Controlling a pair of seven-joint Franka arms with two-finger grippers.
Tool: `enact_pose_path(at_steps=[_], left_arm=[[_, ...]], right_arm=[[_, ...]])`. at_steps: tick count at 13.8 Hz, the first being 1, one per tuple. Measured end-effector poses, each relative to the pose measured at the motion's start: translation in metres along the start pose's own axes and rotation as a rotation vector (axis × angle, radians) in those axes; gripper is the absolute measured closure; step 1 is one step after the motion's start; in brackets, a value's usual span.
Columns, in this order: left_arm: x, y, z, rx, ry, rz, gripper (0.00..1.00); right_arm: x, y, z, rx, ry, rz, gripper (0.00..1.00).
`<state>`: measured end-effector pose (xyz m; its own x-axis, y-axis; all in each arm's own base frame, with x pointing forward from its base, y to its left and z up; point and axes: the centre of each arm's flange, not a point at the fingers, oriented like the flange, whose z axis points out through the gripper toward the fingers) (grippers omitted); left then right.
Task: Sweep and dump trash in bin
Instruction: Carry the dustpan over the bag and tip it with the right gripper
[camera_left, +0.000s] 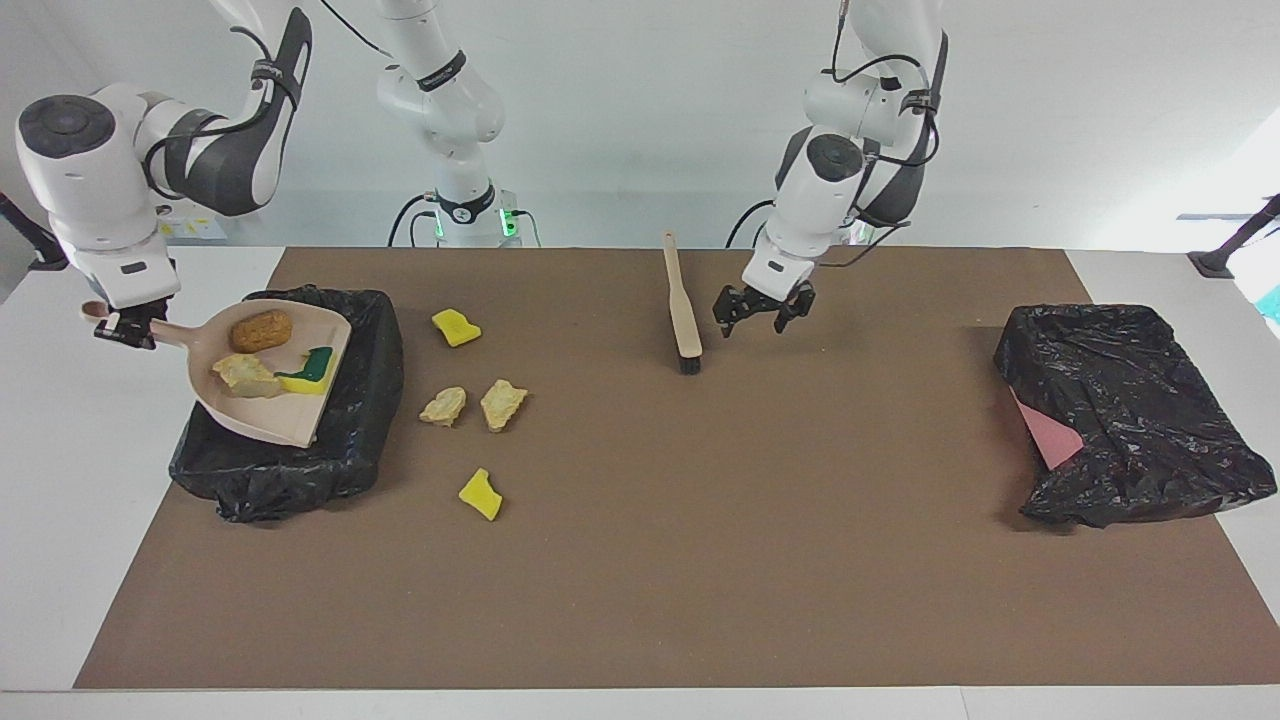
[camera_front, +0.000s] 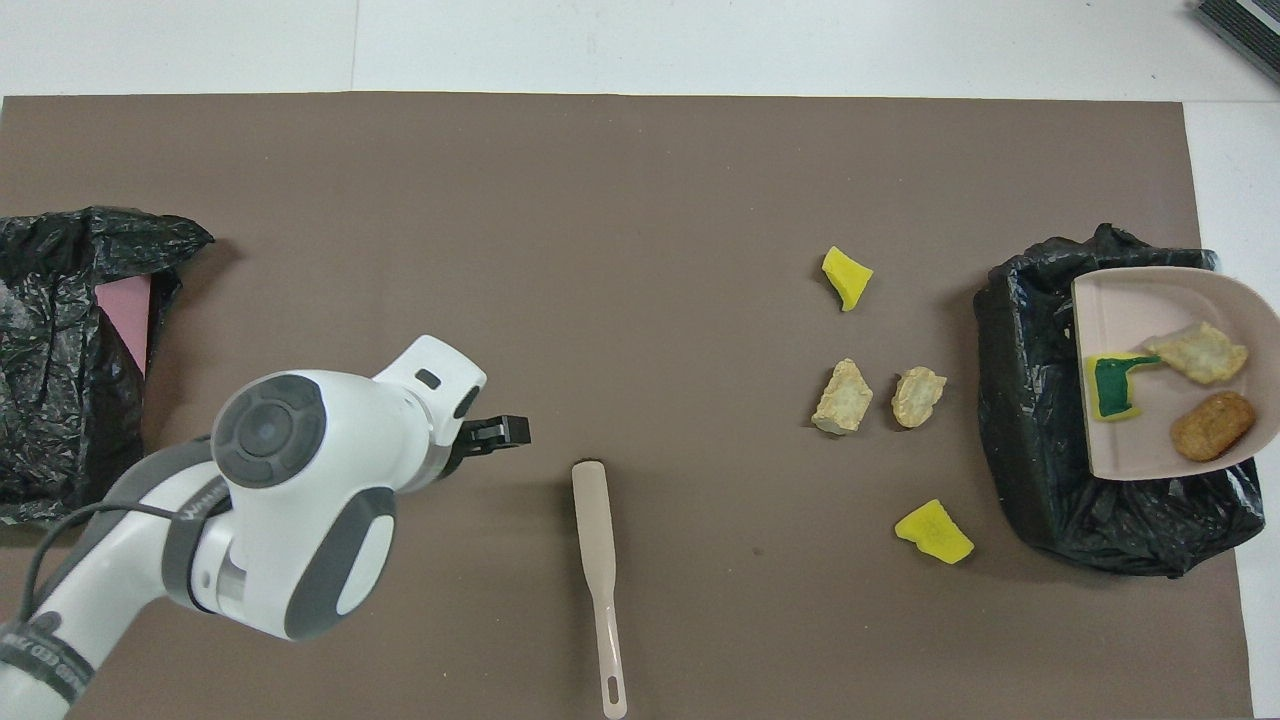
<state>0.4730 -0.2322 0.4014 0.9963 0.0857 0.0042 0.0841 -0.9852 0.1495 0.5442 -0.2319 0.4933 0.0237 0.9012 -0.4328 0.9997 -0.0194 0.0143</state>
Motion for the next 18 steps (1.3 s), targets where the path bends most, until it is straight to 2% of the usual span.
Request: enact_pose_path(at_steps=[5,9,11,13,18], left_arm=[[0.071,-0.075,-0.039,-0.006,0.064,0.175,0.0],[0.112,-0.133,-0.079,0.002,0.031,0.226,0.0],[0.123,-0.16,-0.095,0.003,0.021,0.215,0.0],[0.129,-0.178,-0.111,0.011,0.013,0.228,0.0],[0.133,-0.181,-0.175,0.067,0.001,0.26,0.0]], right_arm=[[0.006,-0.003,-0.009,0.009,-0.193,-0.107,0.68],[0.048,0.001,-0.035,-0.041,-0.337,-0.146,0.68],[0.062,-0.002,-0.049,-0.062,-0.38,-0.161,0.68],[0.061,-0.008,-0.06,-0.066,-0.418,-0.171,0.68],[0.058,-0.016,-0.088,-0.081,-0.525,-0.197,0.68]])
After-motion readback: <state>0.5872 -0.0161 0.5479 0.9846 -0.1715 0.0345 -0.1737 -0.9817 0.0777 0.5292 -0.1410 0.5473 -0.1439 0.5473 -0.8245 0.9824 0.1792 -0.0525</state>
